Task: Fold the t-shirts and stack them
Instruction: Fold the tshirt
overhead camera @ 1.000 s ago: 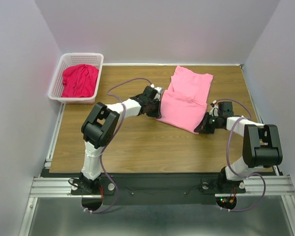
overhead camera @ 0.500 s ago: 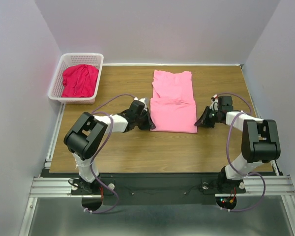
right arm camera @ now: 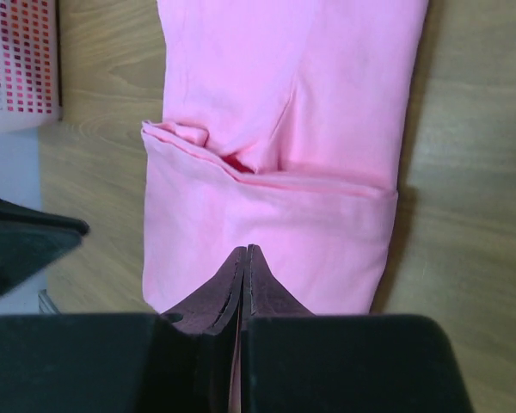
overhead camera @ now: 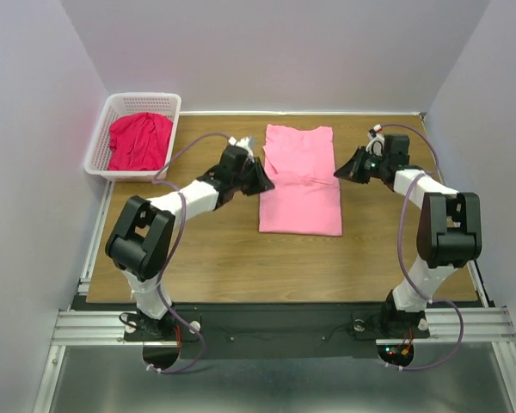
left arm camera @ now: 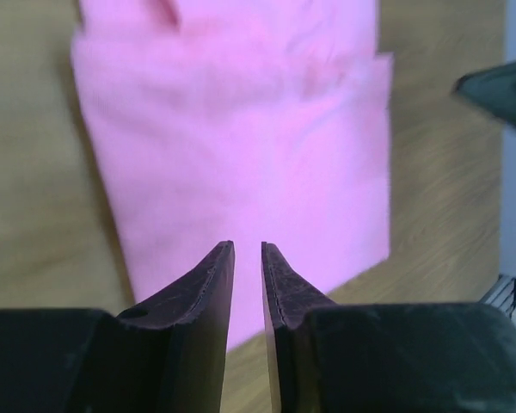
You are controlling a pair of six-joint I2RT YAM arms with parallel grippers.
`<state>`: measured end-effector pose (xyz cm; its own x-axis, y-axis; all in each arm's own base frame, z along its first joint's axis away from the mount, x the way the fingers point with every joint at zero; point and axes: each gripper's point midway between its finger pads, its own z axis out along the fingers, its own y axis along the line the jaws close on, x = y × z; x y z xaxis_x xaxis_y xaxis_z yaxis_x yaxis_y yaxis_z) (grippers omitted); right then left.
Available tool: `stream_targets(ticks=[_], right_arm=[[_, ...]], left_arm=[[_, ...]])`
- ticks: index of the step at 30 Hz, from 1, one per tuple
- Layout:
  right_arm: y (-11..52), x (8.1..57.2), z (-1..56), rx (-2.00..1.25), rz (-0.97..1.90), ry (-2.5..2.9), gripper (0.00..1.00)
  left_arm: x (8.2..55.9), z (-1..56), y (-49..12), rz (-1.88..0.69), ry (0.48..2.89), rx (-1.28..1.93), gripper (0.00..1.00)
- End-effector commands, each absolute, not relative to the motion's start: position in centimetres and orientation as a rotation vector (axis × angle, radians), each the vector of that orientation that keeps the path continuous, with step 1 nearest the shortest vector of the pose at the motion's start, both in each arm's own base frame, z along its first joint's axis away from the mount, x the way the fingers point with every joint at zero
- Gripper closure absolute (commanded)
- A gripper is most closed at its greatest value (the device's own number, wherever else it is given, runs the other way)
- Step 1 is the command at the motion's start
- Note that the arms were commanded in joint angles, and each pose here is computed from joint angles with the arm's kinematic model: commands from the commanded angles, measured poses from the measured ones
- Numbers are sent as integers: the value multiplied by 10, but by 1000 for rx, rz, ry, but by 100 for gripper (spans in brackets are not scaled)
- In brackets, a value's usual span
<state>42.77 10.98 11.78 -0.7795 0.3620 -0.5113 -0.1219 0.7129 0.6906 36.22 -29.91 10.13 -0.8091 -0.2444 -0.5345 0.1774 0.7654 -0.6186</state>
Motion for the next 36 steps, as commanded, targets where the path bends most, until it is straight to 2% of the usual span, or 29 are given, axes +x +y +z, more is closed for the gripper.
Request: stream_targets(ticks=[1, 9, 15, 18, 21, 25, 28, 32, 36], right_arm=[[123, 450, 123, 109, 1063, 2190, 99], [114, 466, 68, 105, 995, 2240, 99], [83, 471, 40, 242, 936, 2236, 99], [72, 472, 44, 257, 895, 2224, 99], [81, 468, 65, 205, 969, 2195, 99], [95, 446, 111, 155, 1061, 2145, 99], [108, 419, 122, 145, 1124, 2148, 99], [133, 369, 117, 104, 1154, 2187, 99], [141, 326, 86, 124, 1127, 2264, 99]], left_arm=[[408, 125, -305, -896, 2249, 46, 72], [445, 68, -308, -847, 2305, 106, 79], [461, 35, -291, -802, 2350, 89, 84], [455, 23, -284, -809, 2389, 98, 84], [450, 35, -278, -789, 2381, 139, 83], [431, 94, -273, -810, 2294, 153, 75], [408, 126, -269, -820, 2247, 167, 73], [353, 104, -268, -879, 2342, 189, 73], [311, 71, -283, -889, 2436, 286, 74]])
